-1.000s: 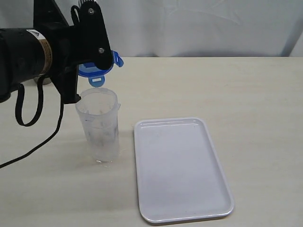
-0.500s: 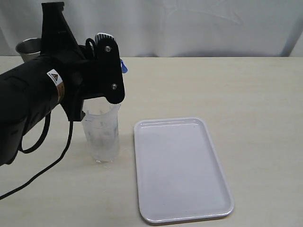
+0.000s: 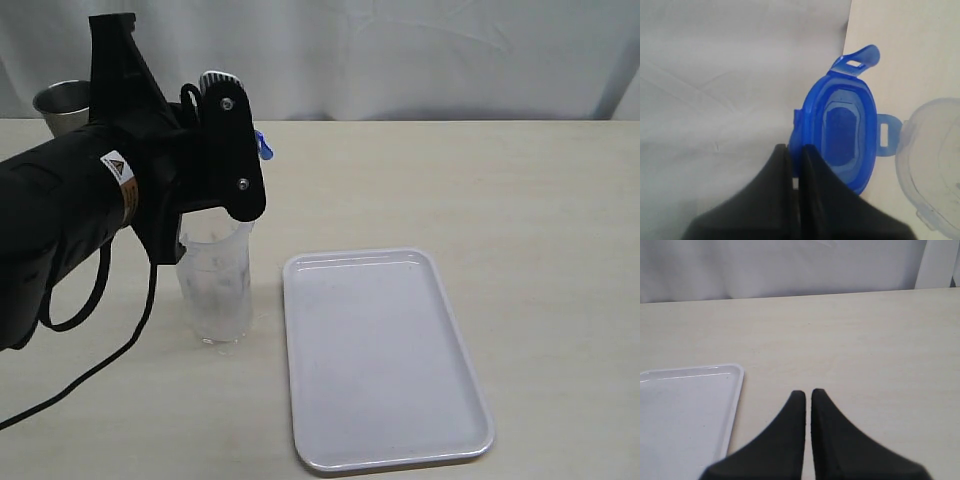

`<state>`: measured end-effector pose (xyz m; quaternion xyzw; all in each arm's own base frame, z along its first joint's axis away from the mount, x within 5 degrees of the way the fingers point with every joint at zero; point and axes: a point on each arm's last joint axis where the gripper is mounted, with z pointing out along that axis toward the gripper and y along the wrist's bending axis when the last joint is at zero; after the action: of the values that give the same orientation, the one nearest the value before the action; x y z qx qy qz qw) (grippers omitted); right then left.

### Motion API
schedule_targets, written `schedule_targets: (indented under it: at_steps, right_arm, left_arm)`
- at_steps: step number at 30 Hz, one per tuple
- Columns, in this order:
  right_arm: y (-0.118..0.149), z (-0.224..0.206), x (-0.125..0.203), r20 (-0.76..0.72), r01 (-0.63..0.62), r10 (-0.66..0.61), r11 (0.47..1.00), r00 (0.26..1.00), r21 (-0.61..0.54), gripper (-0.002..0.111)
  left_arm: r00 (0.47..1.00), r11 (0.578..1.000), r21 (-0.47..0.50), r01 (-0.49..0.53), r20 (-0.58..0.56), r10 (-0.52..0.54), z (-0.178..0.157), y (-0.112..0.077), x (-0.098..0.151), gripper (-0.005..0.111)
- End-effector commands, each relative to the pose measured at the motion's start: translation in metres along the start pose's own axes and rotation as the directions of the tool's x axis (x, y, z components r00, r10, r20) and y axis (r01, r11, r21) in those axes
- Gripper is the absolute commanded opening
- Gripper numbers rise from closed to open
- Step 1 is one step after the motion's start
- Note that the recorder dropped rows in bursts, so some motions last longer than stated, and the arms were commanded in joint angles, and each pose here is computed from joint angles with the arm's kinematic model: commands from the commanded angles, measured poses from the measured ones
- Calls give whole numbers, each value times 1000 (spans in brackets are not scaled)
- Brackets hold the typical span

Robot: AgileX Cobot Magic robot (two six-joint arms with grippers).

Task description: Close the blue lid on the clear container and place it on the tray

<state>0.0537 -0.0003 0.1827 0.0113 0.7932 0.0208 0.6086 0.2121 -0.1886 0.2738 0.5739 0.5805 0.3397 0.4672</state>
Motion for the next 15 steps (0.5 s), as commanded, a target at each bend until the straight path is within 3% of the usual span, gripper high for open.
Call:
schedule_targets:
  at_steps: [1, 15]
  right_arm:
    - [0, 0, 1, 5, -4, 4, 1000, 1000, -1, 4]
    - [0, 0, 1, 5, -4, 4, 1000, 1000, -1, 4]
  left_arm:
    - [1000, 1000, 14, 28, 10, -28, -2, -1, -2, 0]
    - [1000, 998, 55, 23, -17, -22, -3, -6, 0, 0]
